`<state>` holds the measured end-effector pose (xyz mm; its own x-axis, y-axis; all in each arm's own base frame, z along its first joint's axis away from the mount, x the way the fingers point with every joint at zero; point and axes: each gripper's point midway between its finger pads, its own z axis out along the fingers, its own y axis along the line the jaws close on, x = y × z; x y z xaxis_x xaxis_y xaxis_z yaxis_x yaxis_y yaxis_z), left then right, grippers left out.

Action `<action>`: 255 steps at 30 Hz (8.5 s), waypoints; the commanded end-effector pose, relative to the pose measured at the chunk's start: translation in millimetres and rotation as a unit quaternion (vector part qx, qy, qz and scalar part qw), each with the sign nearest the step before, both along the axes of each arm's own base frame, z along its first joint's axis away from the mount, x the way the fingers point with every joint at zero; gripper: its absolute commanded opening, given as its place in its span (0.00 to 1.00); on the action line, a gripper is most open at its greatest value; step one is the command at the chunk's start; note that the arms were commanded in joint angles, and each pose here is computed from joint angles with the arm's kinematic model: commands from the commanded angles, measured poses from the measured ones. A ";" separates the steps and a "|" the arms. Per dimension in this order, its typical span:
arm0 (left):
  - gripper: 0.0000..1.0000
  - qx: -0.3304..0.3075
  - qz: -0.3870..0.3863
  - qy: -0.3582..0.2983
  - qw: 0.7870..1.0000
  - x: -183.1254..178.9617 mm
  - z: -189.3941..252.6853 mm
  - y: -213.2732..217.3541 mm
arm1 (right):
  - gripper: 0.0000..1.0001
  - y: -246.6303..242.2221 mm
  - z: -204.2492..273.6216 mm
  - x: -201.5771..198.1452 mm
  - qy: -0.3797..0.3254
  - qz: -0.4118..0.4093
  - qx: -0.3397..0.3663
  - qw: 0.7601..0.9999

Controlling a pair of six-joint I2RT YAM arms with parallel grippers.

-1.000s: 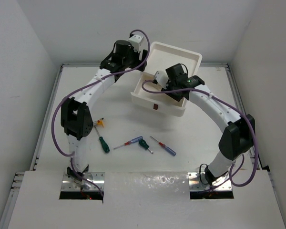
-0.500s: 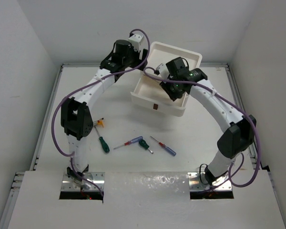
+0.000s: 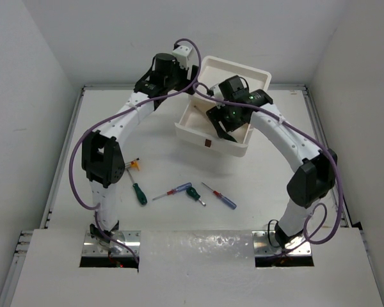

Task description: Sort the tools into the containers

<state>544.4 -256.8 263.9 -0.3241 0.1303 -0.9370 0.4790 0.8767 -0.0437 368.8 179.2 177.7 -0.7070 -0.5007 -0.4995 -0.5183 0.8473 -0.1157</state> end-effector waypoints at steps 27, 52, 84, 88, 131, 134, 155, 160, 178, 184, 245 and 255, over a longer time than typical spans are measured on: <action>0.80 -0.005 0.276 -0.021 0.961 -111.7 122.3 383.3 | 0.82 156.1 -6.0 -175.7 -0.060 0.303 0.009 0.951; 0.79 -0.039 0.270 0.074 0.959 -157.2 12.1 374.5 | 0.24 115.5 -184.0 -174.9 0.059 0.173 -0.010 0.983; 0.71 0.270 -0.393 0.043 0.878 -264.5 -101.1 186.4 | 0.00 60.8 76.0 -25.1 -0.138 0.197 -0.027 0.970; 0.73 0.345 -0.478 0.021 0.807 -287.6 -125.9 170.2 | 0.03 37.4 54.0 -13.5 -0.109 0.179 -0.061 0.976; 0.26 0.394 -0.713 0.032 0.580 -381.1 -271.1 151.0 | 0.90 -10.3 87.1 -43.4 -0.155 0.094 -0.015 0.983; 0.08 0.378 -0.705 0.025 0.600 -379.5 -268.5 141.6 | 0.90 -14.3 87.5 -46.7 -0.156 0.090 -0.018 0.984; 0.00 0.147 -0.585 0.065 0.795 -333.4 -99.1 47.7 | 0.90 -17.1 110.3 -47.9 -0.186 0.048 0.015 0.981; 0.00 0.129 -0.582 0.028 0.802 -327.0 -41.6 37.1 | 0.90 -23.6 139.0 -43.4 -0.198 -0.025 0.036 0.979; 0.00 0.059 -0.487 -0.206 0.847 -210.3 135.2 -144.3 | 0.92 -97.8 175.9 -56.3 -0.277 -0.217 0.019 0.936; 0.00 0.177 -0.513 -0.148 0.827 -195.9 40.3 -136.7 | 0.93 -111.3 167.7 -69.2 -0.264 -0.224 -0.007 0.938; 0.57 0.066 -0.064 -0.023 0.996 6.1 -0.3 -20.9 | 0.00 38.1 58.5 -59.6 -0.327 -0.251 0.258 0.874; 0.32 0.032 -0.094 0.024 0.995 -7.4 -26.2 -34.9 | 0.00 34.3 50.1 -48.3 -0.322 -0.266 0.248 0.874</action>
